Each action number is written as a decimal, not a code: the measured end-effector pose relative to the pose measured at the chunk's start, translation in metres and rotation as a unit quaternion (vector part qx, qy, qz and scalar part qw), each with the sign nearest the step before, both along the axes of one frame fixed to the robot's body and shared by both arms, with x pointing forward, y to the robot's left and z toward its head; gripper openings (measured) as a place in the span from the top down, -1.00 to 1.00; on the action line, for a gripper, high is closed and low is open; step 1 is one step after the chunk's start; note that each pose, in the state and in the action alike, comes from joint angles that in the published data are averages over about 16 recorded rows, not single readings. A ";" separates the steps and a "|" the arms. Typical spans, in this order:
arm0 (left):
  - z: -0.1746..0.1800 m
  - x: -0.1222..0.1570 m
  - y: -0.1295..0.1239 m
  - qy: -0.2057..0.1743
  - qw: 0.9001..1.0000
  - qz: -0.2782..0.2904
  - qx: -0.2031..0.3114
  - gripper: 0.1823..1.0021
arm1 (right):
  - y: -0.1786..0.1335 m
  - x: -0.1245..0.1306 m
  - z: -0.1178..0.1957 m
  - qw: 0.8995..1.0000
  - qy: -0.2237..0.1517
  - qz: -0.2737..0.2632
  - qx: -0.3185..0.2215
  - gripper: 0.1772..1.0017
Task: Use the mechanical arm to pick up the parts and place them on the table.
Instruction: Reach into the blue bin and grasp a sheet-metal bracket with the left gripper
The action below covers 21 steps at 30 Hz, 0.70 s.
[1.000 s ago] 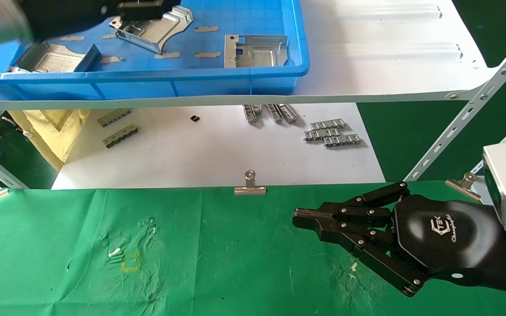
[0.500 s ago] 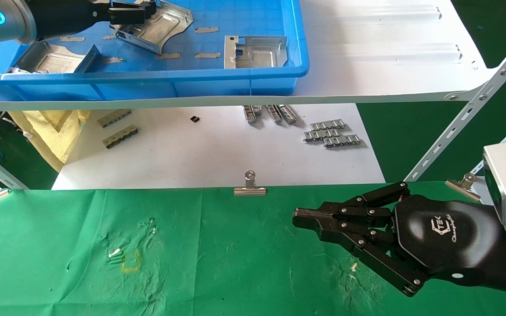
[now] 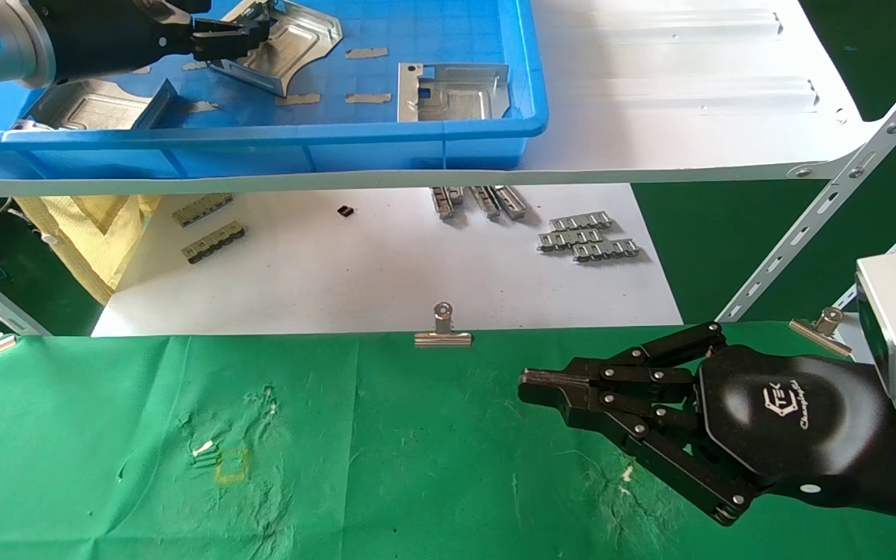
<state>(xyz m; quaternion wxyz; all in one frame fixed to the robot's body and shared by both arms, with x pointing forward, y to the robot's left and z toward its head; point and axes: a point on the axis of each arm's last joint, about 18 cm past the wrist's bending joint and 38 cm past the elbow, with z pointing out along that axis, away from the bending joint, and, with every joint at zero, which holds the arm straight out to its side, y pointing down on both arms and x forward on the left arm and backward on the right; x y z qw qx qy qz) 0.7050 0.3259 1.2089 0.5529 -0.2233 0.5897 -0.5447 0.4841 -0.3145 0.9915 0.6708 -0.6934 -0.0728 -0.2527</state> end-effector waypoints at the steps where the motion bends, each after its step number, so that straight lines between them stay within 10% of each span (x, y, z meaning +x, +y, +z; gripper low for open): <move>1: 0.000 0.000 0.000 0.000 1.000 0.001 0.001 -0.54 | 0.000 0.000 0.000 1.000 0.000 0.000 0.000 0.96; 21: 0.005 -0.006 0.008 -0.012 1.000 -0.002 0.000 0.55 | 0.000 0.000 0.000 1.000 0.000 0.000 0.000 0.96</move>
